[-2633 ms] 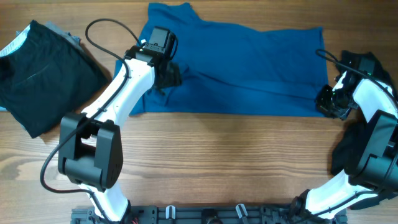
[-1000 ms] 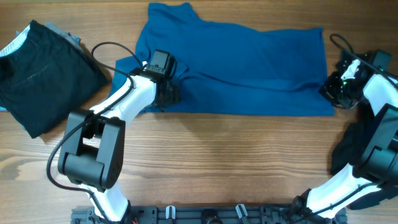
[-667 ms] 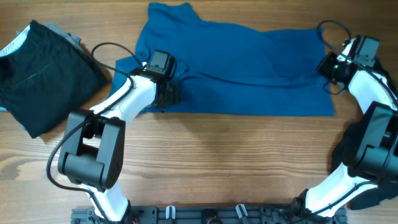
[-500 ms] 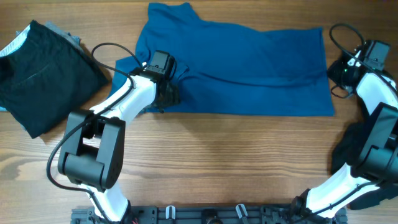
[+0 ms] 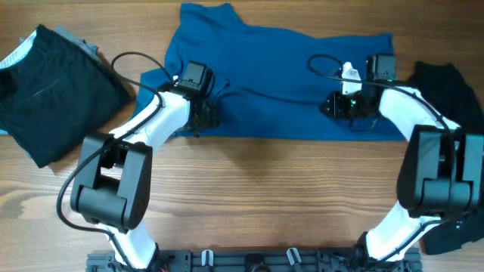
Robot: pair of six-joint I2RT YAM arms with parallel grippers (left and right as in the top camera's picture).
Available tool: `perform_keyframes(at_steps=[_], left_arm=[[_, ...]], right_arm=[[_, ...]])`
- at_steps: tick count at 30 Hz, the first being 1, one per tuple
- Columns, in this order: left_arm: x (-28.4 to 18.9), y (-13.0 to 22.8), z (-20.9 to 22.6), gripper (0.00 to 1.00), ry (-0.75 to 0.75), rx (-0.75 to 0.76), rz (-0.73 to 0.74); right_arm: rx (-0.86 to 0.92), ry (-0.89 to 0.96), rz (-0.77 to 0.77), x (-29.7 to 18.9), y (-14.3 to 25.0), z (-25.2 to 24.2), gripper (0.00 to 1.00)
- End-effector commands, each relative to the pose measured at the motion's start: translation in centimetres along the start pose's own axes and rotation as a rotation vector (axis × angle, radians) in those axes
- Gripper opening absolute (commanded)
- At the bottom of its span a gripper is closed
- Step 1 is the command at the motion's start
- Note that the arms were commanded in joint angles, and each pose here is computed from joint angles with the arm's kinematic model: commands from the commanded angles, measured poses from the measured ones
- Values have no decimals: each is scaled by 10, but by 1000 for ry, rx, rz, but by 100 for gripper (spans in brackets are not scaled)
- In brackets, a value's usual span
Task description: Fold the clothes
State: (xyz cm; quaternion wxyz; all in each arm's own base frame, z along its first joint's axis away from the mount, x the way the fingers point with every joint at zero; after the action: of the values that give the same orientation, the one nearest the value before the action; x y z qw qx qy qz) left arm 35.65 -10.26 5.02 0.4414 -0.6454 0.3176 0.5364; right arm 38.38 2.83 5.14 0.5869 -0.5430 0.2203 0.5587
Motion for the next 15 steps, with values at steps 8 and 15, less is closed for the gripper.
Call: perform_keyframes(at_steps=[8,15], left_arm=[[-3,1,2,92,2,-9,0],[-39,-29,5,91,-2,-35,-146]], right_arm=[[124,609,-169,-32,-43,-83,44],[254,587,-29,-66,-5,-66,47]])
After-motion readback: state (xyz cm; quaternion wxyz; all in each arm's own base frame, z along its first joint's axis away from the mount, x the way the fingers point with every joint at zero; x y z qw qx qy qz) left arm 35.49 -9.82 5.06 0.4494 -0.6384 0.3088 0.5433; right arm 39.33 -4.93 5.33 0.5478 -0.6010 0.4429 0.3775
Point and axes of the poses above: each gripper's point midway between its finger pads, its own x axis out along the fingers, its own z axis along the line the jaws close on, y = z × x, the point moved 4 cm from there along -x, back along the fingers, and after that the axes turned 13 degrees about -x, right-handed, at the moved point
